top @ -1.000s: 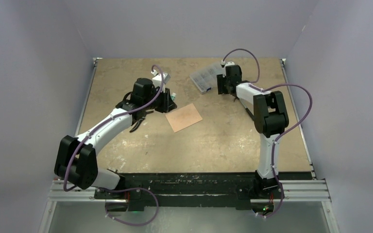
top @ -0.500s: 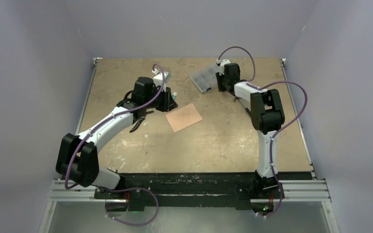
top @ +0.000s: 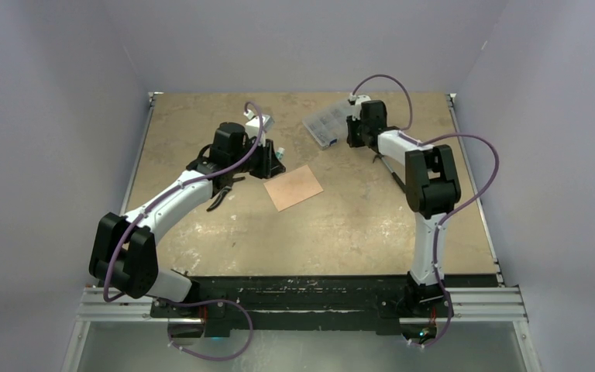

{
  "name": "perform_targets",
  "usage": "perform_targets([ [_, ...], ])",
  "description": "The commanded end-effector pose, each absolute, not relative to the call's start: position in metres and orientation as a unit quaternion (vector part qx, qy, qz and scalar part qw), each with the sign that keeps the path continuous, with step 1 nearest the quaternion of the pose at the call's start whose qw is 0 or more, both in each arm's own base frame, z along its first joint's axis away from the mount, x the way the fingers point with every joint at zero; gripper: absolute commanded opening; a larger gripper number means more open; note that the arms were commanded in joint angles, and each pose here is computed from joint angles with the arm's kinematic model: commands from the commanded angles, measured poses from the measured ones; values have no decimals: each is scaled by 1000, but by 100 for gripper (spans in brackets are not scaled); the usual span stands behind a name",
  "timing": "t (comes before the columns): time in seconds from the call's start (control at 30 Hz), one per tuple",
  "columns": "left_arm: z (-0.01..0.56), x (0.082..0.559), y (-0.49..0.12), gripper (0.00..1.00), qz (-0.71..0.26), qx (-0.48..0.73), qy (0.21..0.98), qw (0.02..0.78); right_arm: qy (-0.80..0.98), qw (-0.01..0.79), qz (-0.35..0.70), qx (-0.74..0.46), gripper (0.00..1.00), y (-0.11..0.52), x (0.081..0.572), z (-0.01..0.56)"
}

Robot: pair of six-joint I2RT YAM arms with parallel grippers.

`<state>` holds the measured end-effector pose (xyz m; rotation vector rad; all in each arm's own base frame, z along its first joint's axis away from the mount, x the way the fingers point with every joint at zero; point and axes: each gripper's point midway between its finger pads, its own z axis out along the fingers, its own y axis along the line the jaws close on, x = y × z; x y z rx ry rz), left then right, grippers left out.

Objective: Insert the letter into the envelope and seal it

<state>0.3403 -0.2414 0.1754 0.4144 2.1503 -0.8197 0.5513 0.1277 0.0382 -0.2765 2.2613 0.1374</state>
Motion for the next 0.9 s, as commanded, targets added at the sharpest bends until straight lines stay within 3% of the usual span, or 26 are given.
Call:
perform_targets([
  [0.0,203,344,-254,0,-361,180,815,416,874,451,153,-99,13,154,529,119],
  [0.37,226,339,-258,0,-367,232,781,450,713,441,529,-133,12,244,395,263],
  [0.6,247,310,-265,0,-403,305,730,461,666,410,600,-169,11,287,347,305],
  [0.87,265,302,-268,0,-424,312,699,483,630,413,646,-122,11,301,330,327],
])
